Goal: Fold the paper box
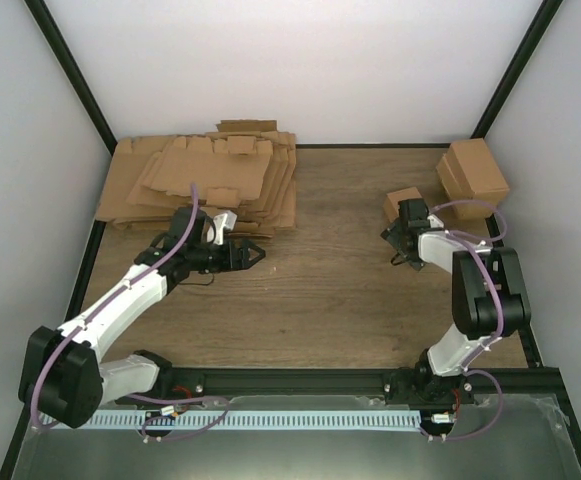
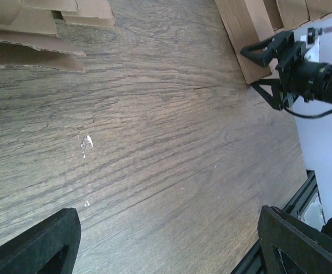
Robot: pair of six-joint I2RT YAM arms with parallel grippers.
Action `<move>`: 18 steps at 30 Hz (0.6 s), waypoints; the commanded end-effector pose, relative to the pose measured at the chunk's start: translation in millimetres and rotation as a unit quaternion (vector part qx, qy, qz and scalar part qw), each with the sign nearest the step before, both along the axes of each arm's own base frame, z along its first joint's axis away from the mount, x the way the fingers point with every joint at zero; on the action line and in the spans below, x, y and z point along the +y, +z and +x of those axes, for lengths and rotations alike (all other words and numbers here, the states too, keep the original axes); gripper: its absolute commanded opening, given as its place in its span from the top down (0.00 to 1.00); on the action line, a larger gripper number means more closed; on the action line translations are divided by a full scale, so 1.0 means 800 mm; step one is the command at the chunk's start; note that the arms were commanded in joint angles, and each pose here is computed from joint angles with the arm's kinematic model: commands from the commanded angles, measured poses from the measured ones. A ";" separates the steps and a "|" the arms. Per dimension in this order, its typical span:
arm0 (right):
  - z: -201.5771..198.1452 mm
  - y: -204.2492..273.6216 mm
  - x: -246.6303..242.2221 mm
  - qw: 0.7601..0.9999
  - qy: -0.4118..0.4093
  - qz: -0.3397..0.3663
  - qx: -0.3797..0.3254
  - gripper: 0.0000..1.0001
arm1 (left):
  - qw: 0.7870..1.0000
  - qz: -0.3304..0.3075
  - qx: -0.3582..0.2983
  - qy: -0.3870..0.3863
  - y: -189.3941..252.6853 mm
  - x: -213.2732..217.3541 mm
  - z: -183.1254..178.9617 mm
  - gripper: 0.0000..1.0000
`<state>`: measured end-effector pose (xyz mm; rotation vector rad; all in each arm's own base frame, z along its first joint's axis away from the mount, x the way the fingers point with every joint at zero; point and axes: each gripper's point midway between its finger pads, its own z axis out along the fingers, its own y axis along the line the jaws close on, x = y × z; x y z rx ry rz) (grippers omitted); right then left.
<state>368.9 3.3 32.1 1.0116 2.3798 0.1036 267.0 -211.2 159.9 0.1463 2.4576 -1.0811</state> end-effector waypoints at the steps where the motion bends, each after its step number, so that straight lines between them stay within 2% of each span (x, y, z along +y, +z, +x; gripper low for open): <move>1: 0.032 0.005 -0.017 0.997 -0.071 -0.021 -0.009 0.08 | 1.000 -0.011 -0.017 -0.004 0.016 -0.006 0.009 0.12; 11: 0.088 0.006 -0.070 0.990 -0.136 -0.022 -0.009 0.12 | 1.000 -0.007 -0.013 0.001 0.012 -0.004 0.007 0.12; 14: 0.092 0.015 -0.060 0.994 -0.110 -0.017 -0.015 0.10 | 1.000 -0.007 -0.012 0.001 0.011 -0.003 0.006 0.12; 18: 0.065 0.028 -0.035 0.997 -0.069 -0.036 -0.026 0.04 | 1.000 -0.009 -0.015 0.002 0.014 -0.004 0.008 0.12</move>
